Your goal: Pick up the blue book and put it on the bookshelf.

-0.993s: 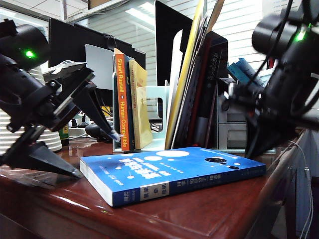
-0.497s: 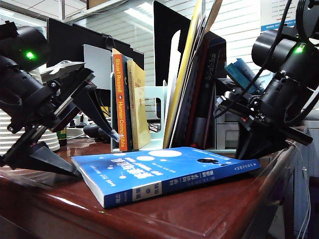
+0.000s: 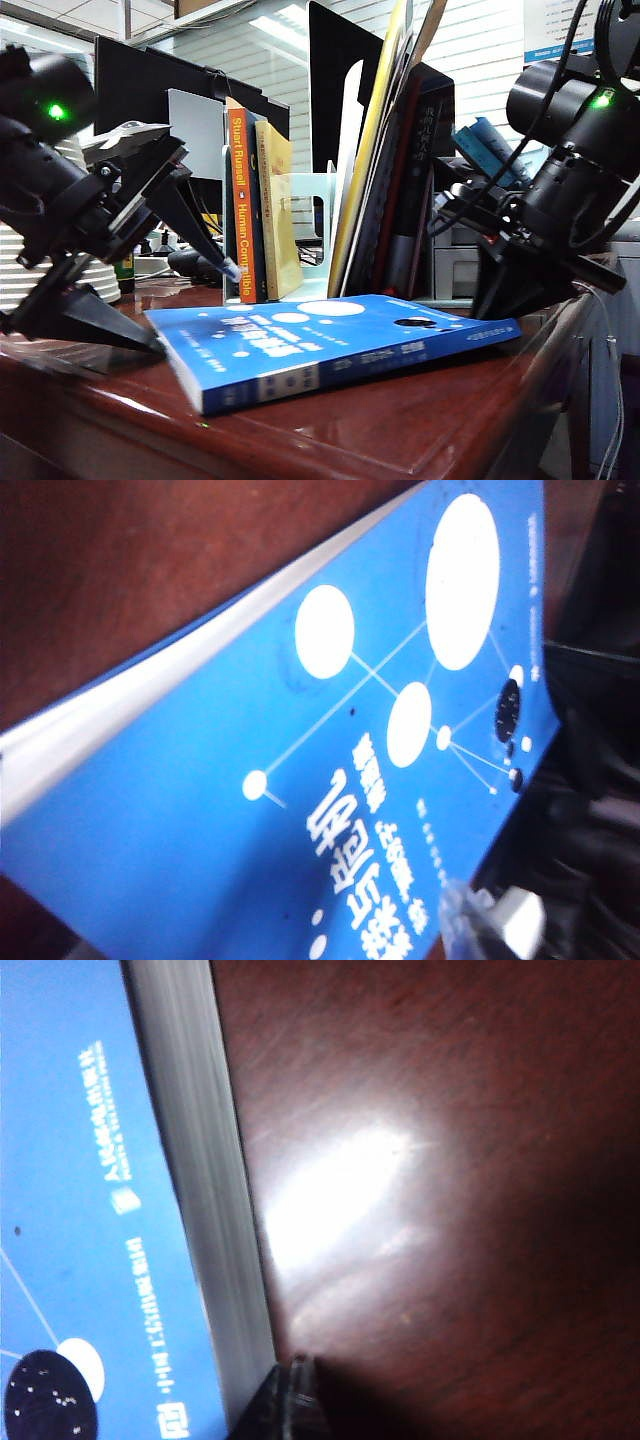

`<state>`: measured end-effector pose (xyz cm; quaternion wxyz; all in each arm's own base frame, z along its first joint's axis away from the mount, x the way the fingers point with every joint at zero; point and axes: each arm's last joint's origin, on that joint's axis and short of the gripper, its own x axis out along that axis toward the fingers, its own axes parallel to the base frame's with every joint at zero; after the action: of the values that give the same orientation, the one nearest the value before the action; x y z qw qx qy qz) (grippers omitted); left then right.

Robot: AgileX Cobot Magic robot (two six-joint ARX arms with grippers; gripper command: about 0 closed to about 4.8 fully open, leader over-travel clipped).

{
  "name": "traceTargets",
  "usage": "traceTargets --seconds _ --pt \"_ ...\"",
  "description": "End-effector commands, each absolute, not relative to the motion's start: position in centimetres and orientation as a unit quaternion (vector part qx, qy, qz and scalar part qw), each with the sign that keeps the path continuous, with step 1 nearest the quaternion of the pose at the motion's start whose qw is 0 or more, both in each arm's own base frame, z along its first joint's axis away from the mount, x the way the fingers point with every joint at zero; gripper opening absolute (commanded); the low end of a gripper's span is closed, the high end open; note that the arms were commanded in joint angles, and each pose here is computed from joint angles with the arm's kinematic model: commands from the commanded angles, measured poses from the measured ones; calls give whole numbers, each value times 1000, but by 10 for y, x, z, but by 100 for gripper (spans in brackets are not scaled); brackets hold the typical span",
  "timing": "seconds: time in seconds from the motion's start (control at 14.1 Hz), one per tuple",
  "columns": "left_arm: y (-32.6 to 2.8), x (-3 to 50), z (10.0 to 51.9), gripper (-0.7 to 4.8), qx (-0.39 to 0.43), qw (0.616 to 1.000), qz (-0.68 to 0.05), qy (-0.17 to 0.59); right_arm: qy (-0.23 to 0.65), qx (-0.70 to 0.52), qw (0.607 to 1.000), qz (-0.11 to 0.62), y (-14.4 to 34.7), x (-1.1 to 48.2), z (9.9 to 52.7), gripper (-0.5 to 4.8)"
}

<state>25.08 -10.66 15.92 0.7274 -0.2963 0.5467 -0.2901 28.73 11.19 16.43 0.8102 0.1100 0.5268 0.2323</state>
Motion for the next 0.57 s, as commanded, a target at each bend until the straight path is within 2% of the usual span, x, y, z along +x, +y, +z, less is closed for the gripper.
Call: traceTargets --seconds 0.07,0.28,0.43,0.5,0.57 --pt "-105 242 164 417 -267 740 -273 554 542 116 793 253 118 281 162 -8" --pt "-102 233 159 417 -267 710 -259 598 553 117 785 253 117 279 161 -8" --pt "-98 229 157 419 -225 732 -212 606 552 117 786 253 117 279 161 -8" --pt "-95 227 158 464 -207 748 -179 605 552 116 786 251 117 279 161 -8" --pt "-94 226 161 470 -202 753 -171 603 552 116 786 251 117 279 161 -8"
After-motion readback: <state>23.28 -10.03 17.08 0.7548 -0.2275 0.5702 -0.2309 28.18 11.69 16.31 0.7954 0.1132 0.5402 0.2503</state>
